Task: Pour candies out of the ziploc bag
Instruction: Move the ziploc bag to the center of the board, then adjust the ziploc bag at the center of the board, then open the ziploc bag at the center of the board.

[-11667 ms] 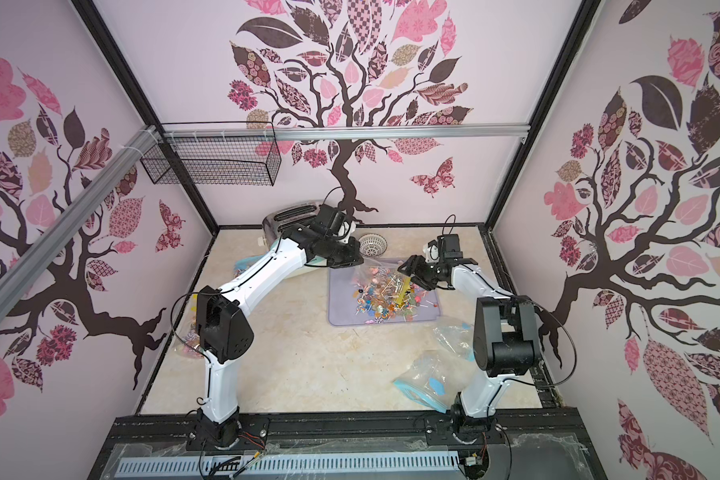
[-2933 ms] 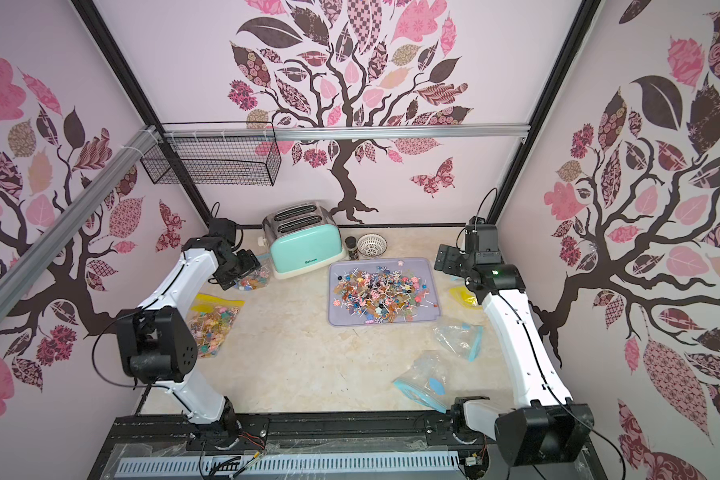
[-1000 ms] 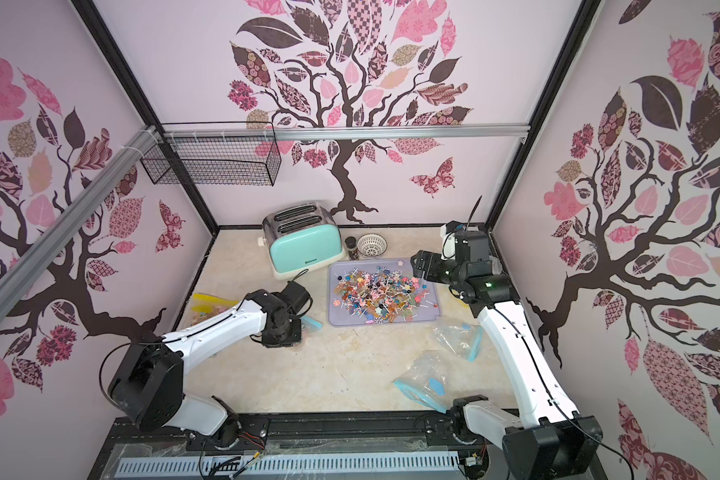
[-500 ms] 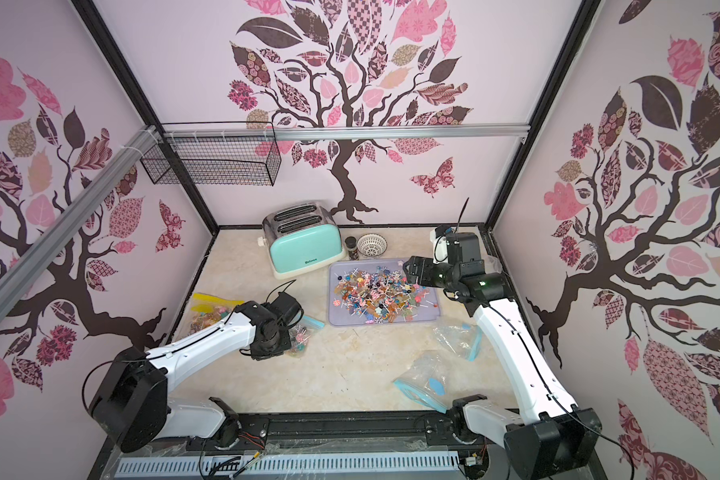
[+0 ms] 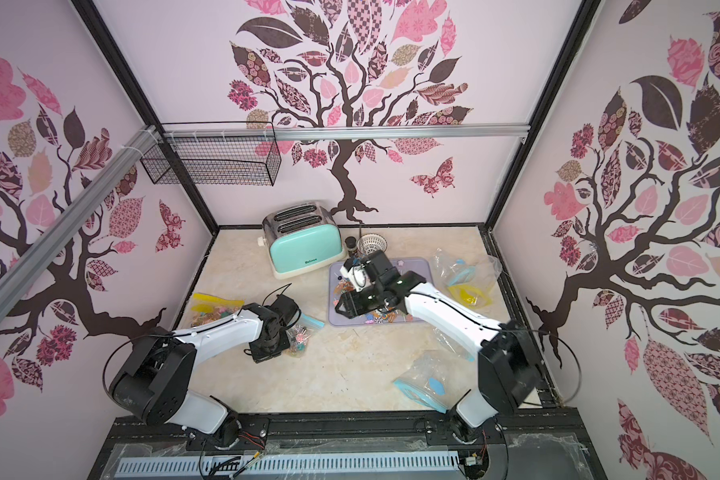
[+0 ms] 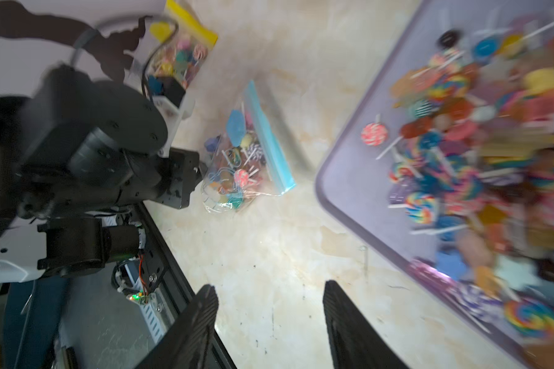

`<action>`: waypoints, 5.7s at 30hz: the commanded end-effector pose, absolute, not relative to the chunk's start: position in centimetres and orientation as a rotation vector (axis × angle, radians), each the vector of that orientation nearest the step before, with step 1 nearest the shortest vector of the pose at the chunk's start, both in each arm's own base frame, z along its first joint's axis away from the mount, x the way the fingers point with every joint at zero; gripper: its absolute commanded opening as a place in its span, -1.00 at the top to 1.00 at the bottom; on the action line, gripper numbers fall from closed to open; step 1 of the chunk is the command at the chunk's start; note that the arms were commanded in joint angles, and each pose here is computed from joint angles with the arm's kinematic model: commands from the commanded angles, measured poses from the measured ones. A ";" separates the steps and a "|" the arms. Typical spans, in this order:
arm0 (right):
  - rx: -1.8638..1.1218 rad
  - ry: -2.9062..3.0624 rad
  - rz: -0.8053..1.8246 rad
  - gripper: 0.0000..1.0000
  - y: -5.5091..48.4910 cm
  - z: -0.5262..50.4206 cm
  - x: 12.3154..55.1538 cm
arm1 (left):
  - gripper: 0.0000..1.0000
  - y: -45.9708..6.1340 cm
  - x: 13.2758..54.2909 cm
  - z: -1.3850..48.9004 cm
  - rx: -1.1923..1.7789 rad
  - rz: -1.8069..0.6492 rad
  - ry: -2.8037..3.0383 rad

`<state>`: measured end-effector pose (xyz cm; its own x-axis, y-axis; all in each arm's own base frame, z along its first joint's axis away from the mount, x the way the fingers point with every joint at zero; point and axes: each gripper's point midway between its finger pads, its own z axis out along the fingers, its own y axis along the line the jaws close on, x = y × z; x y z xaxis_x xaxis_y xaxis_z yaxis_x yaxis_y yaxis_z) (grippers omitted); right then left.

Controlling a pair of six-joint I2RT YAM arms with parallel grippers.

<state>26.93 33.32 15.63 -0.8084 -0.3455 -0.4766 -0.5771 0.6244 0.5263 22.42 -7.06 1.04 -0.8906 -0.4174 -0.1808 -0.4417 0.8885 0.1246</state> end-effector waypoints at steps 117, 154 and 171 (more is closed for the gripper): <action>-0.381 2.562 0.875 0.13 23.4 11.5 27.8 | 0.85 -21.2 26.4 -0.3 -0.465 0.165 2.993; -0.540 2.657 1.530 0.18 34.8 4.6 20.8 | 1.00 -24.0 20.8 4.1 -0.202 -0.600 2.842; -0.453 2.757 1.415 0.47 35.5 1.4 22.7 | 1.00 -23.4 20.5 3.7 -0.207 -0.574 2.846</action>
